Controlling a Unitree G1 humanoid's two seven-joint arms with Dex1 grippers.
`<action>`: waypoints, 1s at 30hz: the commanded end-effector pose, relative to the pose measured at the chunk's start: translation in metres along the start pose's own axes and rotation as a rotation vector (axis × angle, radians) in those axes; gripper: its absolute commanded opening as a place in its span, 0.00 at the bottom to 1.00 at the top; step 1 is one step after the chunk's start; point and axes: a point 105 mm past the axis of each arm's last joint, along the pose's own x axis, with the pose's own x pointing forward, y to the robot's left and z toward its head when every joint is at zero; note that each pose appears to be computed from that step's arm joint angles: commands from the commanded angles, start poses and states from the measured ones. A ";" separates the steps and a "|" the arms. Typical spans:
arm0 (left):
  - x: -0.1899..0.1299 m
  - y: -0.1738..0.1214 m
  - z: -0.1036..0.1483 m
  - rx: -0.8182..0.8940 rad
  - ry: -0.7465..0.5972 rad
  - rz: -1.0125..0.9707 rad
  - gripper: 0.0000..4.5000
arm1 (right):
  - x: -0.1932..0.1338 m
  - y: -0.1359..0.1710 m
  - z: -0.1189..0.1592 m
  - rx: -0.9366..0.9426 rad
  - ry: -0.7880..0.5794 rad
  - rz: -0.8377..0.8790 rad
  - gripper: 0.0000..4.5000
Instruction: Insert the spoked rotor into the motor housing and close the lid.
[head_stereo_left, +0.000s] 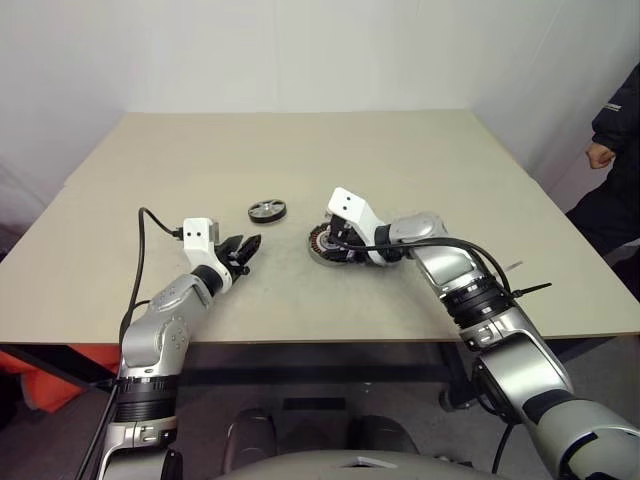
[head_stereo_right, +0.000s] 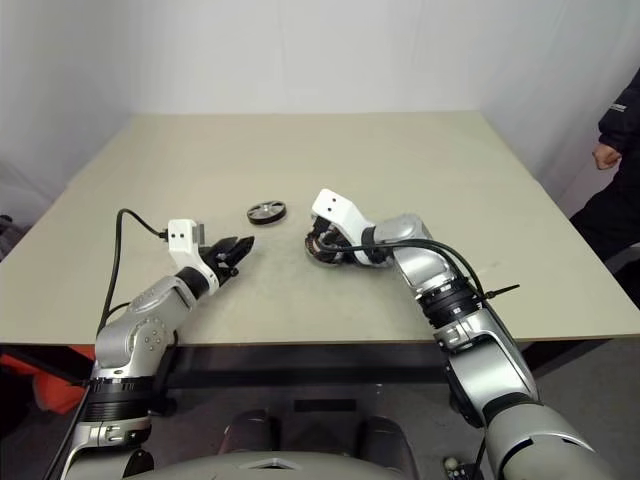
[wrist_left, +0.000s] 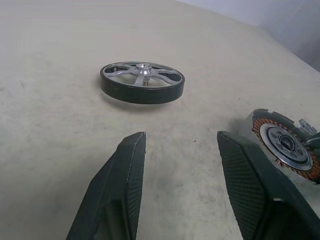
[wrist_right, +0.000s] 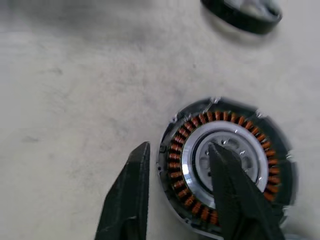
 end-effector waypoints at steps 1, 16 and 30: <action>0.002 -0.004 0.016 -0.010 -0.058 -0.015 0.54 | -0.016 -0.003 0.034 -0.040 -0.123 -0.006 0.44; 0.053 0.025 0.018 -0.625 -0.125 0.123 0.54 | -0.051 -0.037 0.042 0.097 -0.270 -0.278 0.44; 0.098 0.010 0.003 -0.841 -0.024 0.089 0.54 | -0.065 -0.042 0.031 0.121 -0.251 -0.353 0.44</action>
